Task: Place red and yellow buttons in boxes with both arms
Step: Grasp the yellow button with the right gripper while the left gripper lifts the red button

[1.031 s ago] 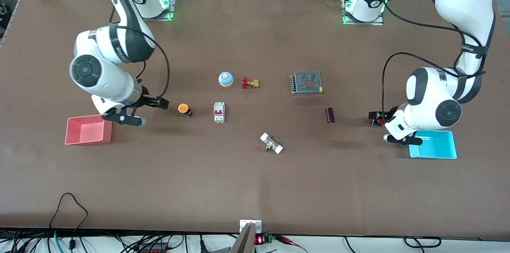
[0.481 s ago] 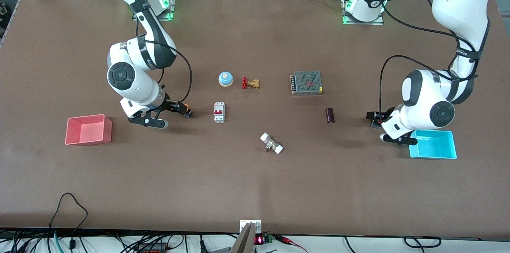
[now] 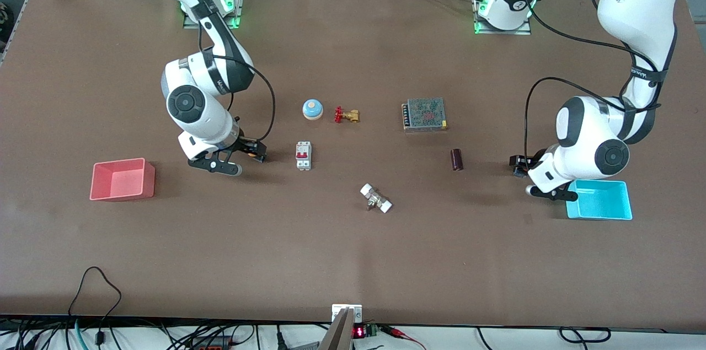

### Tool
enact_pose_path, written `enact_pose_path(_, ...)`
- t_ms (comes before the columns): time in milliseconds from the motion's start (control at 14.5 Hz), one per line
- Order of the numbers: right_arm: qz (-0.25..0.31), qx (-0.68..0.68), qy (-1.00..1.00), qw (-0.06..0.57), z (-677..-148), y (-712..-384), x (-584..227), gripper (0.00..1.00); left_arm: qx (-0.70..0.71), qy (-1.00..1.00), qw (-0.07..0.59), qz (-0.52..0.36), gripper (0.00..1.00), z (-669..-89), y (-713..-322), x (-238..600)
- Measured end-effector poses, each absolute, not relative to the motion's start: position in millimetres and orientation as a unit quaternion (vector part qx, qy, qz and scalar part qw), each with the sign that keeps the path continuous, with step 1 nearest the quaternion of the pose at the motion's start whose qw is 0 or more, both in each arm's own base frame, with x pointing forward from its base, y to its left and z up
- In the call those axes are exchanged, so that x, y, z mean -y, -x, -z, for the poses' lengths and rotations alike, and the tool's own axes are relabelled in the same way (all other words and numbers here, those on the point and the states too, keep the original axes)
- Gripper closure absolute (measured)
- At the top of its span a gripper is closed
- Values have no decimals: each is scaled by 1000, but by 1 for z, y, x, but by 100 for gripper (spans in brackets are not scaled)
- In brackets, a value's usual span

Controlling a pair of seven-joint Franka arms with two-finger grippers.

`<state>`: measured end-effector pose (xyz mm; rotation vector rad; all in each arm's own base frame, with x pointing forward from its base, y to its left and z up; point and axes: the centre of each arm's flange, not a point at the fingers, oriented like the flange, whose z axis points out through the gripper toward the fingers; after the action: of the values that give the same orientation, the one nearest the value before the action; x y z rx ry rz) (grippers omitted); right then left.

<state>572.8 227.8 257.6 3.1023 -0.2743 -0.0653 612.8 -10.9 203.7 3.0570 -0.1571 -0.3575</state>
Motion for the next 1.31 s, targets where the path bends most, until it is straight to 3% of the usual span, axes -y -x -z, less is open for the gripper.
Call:
enact_pose_path(138,19,87,-996,12,-253,-573,-230,0,52,-991,30,116,59,-203,-613,11)
enact_pose_path(550,20,107,-994,12,-240,-574,-229,0,60,-993,27,101,59,-215,-618,0)
enact_pose_path(1031,32,128,-991,14,-225,-568,-238,0,47,-997,15,61,59,-332,-633,-63)
enact_pose_path(1306,33,125,-992,13,-225,-565,-244,0,12,-998,17,51,59,-346,-650,-125)
